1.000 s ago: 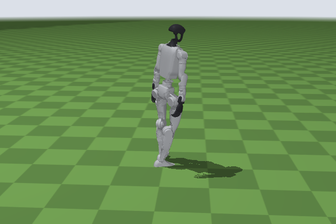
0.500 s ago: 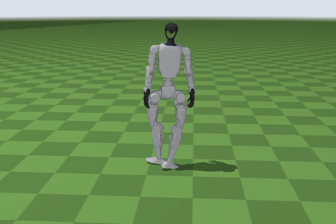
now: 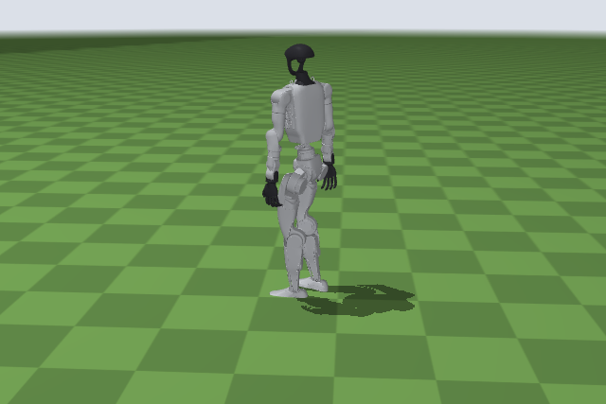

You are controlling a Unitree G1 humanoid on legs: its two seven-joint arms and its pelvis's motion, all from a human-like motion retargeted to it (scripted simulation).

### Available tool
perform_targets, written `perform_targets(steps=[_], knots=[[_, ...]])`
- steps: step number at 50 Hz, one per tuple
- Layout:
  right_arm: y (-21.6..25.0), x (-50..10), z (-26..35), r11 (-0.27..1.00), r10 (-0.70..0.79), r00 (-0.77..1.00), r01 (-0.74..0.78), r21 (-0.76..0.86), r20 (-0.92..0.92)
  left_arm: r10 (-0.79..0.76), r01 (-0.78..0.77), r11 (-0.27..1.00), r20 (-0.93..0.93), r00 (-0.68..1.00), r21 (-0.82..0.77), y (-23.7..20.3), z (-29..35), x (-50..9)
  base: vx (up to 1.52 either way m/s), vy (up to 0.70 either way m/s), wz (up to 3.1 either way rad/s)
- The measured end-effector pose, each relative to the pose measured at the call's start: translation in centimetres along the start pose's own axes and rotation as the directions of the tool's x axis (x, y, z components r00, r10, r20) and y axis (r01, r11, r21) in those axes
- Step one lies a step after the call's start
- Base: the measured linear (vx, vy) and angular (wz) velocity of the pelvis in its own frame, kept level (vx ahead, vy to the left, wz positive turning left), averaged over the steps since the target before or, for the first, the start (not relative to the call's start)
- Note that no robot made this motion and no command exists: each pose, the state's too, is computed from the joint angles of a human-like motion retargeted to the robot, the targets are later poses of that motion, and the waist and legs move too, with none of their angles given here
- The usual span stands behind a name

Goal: In place motions

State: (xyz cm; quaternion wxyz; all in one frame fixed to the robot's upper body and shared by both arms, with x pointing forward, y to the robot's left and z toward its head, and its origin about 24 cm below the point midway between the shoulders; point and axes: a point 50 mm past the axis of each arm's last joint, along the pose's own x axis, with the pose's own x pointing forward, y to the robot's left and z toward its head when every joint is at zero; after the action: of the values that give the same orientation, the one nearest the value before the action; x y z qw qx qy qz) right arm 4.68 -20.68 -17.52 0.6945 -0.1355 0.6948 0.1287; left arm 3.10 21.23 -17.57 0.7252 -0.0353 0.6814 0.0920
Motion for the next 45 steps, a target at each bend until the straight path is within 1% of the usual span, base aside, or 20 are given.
perform_targets(steps=[5,10,15,18,22,26,30,36,41,45], knots=[[0.3,0.1,-0.2,0.999,0.007,1.0,-0.007,0.034,-0.005,-0.055,0.052,0.998,-0.079,0.995,-0.034,-0.8,-2.5,0.0,0.16,-0.07,0.46],[0.7,0.1,0.0,0.997,0.021,1.0,-0.021,0.075,-0.005,-0.049,0.043,0.998,-0.143,0.989,-0.045,-1.8,-5.0,-0.2,0.09,-0.02,0.42],[1.2,0.1,1.0,0.999,0.035,0.999,-0.036,0.028,0.035,-0.101,0.089,0.994,-0.201,0.974,-0.068,-2.4,-7.1,-0.4,0.01,-0.04,0.44],[1.4,0.1,1.7,0.999,0.042,0.997,-0.042,0.005,0.061,-0.107,0.094,0.993,-0.218,0.97,-0.068,-2.6,-7.4,-0.5,-0.11,-0.04,0.32],[1.6,0.1,1.7,0.998,0.048,0.997,-0.046,-0.036,0.054,-0.116,0.11,0.993,-0.187,0.975,-0.046,-2.5,-6.7,-0.3,-0.1,-0.05,0.49],[1.5,0.2,0.8,0.997,0.039,0.999,-0.039,-0.069,0.001,-0.096,0.099,0.995,-0.131,0.987,0.018,-1.9,-4.9,-0.1,-0.13,-0.02,0.59],[1.1,0.2,-0.4,0.998,0.025,0.999,-0.028,-0.064,-0.047,-0.095,0.1,0.992,-0.063,0.993,0.071,-1.8,-2.7,0.1,-0.18,-0.03,0.92],[0.0,0.0,-2.4,0.999,-0.021,0.993,0.018,-0.028,-0.115,-0.128,0.125,0.987,0.027,0.991,0.099,-2.8,0.1,0.2,-0.19,-0.01,1.29],[-0.6,-0.2,-4.6,0.999,-0.048,0.982,0.048,-0.002,-0.183,-0.127,0.125,0.988,0.018,0.992,0.093,-3.6,-0.3,0.2,0.0,0.03,1.85],[-0.9,-0.4,-5.6,0.997,-0.073,0.974,0.076,0.003,-0.216,-0.079,0.082,0.994,-0.047,0.996,0.074,-3.0,-2.1,0.2,0.12,-0.02,2.36]])
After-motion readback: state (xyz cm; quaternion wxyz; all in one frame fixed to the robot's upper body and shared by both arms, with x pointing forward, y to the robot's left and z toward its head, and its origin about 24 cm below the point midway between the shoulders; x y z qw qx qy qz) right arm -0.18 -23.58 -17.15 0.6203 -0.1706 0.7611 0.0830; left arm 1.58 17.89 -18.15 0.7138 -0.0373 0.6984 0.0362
